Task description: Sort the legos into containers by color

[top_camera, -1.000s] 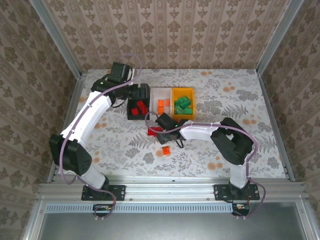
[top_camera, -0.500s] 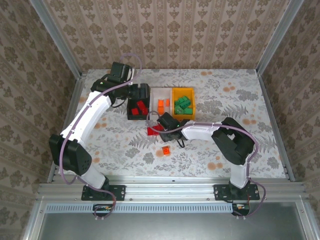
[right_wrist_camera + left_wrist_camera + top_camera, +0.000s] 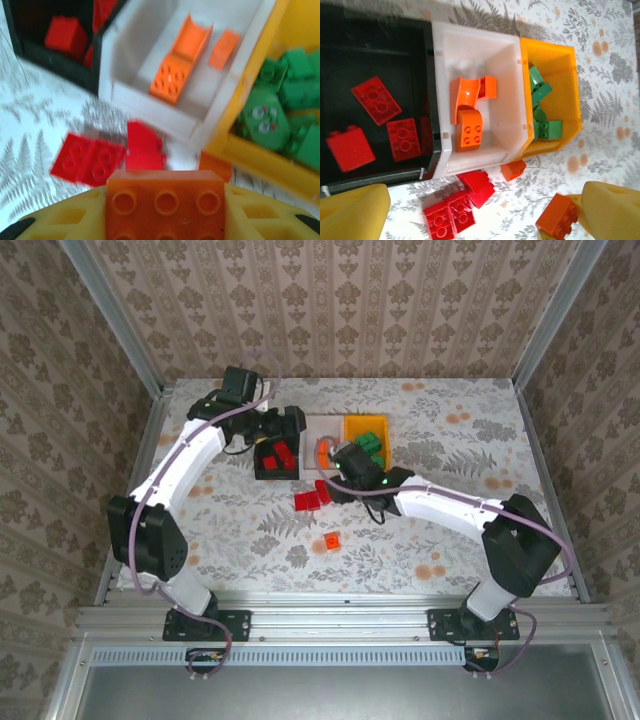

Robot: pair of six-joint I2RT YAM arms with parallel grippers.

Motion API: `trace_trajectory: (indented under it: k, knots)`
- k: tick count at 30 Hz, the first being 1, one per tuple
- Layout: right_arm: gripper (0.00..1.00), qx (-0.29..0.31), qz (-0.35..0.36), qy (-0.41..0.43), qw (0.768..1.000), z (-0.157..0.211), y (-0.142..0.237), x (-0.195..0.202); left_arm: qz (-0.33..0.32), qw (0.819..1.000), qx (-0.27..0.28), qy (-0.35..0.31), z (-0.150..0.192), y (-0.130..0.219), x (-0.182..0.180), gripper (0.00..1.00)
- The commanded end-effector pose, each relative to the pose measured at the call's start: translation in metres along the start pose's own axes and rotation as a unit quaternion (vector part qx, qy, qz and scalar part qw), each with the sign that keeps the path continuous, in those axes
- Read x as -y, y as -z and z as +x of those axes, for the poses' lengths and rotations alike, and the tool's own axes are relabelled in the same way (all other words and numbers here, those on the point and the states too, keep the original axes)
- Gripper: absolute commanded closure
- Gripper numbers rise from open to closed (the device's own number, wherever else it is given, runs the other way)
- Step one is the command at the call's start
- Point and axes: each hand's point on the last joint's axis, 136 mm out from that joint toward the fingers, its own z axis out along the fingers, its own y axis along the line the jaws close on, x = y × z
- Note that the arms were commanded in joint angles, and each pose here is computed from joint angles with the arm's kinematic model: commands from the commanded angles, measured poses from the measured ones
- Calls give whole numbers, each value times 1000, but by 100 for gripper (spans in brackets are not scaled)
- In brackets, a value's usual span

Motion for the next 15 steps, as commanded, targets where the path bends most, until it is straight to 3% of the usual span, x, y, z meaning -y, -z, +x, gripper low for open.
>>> trace_trajectory:
  k: [1,8,15]
  knots:
    - [53,-27,-11,-8,1000,-15,-21,-3,75,994,-14,80,-6,-7,-1,0]
    - [53,-45,35,4,998,-56,-82,11,91,985,-11,148,-20,-9,-33,0]
    - [48,-66,64,17,996,-62,-115,21,110,978,5,177,-31,1,-44,0]
